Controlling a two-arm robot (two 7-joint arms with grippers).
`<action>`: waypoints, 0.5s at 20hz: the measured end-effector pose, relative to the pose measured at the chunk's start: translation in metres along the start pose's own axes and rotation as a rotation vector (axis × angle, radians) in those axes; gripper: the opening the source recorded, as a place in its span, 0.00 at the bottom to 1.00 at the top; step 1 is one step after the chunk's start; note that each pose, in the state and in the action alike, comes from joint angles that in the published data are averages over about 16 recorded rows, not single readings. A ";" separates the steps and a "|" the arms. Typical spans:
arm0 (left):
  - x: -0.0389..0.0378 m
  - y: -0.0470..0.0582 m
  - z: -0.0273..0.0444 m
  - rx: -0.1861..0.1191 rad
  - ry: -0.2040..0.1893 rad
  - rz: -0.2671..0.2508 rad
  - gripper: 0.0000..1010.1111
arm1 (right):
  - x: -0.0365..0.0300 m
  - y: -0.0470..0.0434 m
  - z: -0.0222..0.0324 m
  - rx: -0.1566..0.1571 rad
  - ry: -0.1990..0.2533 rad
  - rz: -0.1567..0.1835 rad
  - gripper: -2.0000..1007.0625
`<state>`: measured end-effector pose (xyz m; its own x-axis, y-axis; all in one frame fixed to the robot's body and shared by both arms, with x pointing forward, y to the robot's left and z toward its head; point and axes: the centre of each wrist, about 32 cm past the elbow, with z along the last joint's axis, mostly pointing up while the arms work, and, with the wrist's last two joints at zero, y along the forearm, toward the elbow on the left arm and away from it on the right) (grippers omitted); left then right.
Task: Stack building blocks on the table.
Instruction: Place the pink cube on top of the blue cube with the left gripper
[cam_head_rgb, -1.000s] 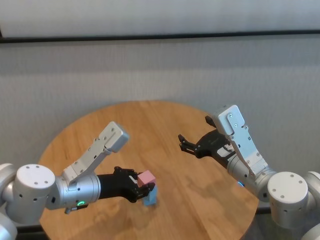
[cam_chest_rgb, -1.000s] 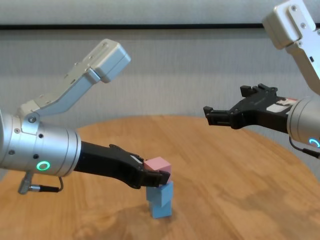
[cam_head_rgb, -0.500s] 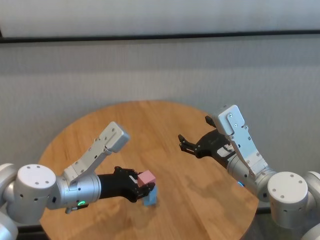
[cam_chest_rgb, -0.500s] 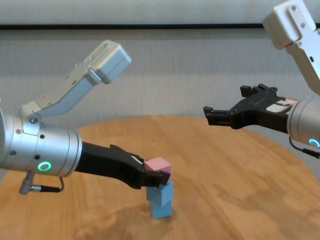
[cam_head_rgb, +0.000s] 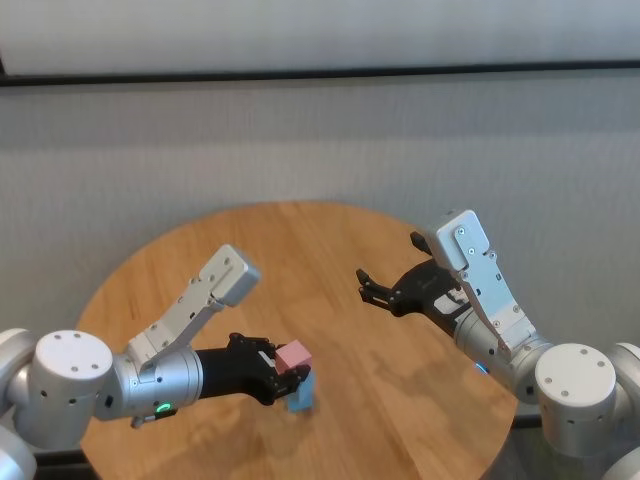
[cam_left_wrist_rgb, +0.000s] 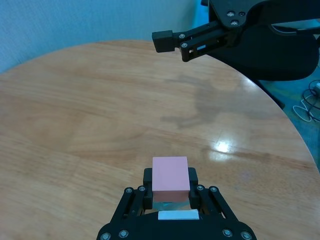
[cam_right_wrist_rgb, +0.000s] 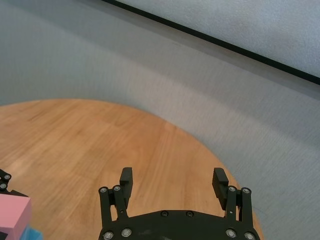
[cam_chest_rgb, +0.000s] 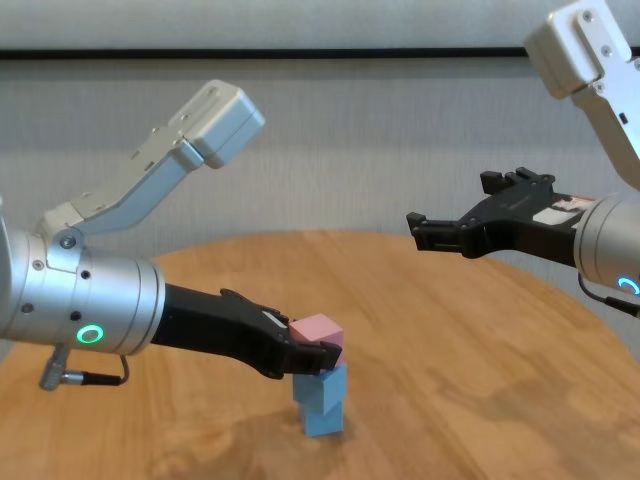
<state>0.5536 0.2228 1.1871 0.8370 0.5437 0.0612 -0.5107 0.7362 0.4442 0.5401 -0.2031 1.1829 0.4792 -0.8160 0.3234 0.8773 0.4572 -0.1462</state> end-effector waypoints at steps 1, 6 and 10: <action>-0.0001 0.000 -0.0001 0.000 0.000 0.000 0.39 | 0.0000 0.0000 0.0000 0.000 0.000 0.000 1.00; -0.0003 0.000 -0.0004 0.001 0.001 -0.004 0.39 | 0.0000 0.0000 0.0000 0.000 0.000 0.000 1.00; -0.0002 -0.001 -0.0007 0.002 0.002 -0.006 0.39 | 0.0000 0.0000 0.0000 0.000 0.000 0.000 1.00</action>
<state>0.5536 0.2226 1.1863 0.8399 0.5398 0.0565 -0.5048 0.7386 0.4468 0.5401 -0.2031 1.1829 0.4792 -0.8160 0.3234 0.8773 0.4572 -0.1462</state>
